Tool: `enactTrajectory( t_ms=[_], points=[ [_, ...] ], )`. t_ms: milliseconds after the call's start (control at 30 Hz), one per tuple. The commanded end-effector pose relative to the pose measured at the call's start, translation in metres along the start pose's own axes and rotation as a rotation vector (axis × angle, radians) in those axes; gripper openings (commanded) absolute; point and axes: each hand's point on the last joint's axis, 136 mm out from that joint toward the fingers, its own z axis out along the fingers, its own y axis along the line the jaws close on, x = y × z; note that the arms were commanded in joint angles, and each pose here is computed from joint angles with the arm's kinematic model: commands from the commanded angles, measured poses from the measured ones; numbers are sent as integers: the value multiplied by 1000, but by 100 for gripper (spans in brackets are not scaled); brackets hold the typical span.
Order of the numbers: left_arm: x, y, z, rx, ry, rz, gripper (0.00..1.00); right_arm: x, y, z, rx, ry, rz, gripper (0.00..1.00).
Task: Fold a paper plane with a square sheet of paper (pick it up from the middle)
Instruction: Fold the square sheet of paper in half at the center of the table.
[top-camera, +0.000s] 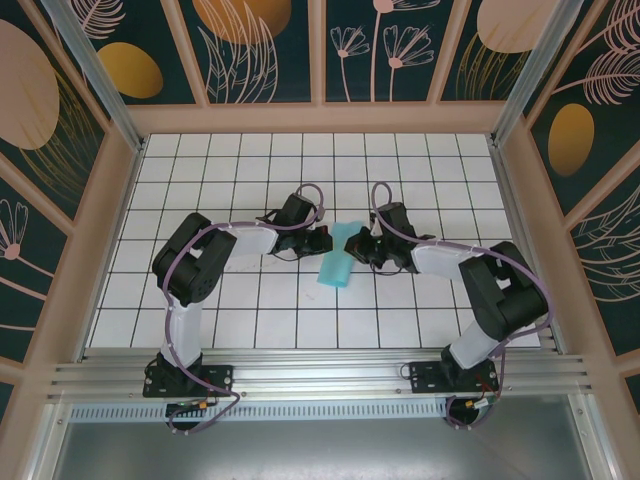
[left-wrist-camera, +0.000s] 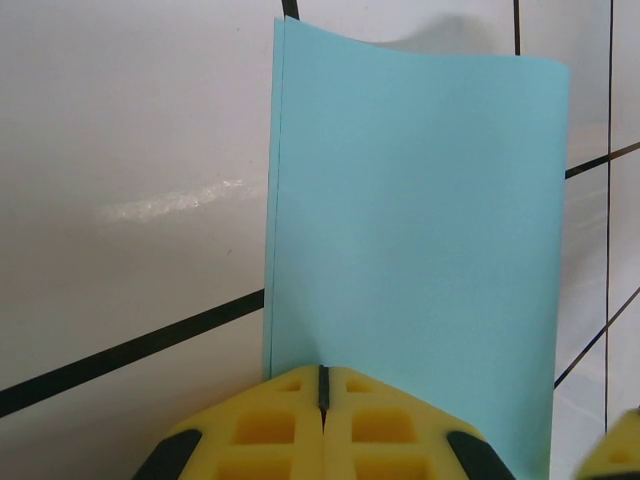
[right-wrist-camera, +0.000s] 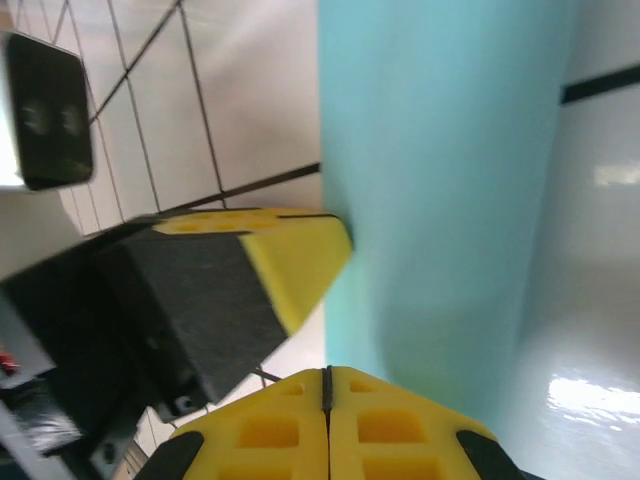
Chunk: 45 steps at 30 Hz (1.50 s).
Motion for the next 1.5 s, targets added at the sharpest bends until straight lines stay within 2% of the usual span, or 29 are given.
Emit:
enactTrajectory(
  t_ms=[0,467,600,733,933,1100,1233,1467],
  points=[
    [30,40,15,-129,89,-32,0,4,-16,3,5,16,27,8],
    [31,43,15,-138,97,-30,0,27,-74,8,94,55,68,10],
    [32,43,15,-140,99,-26,0,25,-62,5,50,56,48,11],
    [32,44,15,-144,101,-27,0,14,-26,-6,-37,38,-10,11],
    [33,44,15,-142,102,-26,0,17,-1,-16,-118,43,-48,12],
    [32,44,15,-143,102,-22,0,29,-11,-2,-87,88,-34,11],
    [33,44,15,-144,104,-23,0,35,-39,5,-15,90,0,11],
    [32,44,14,-146,103,-18,0,41,-55,3,30,92,9,11]
  ],
)
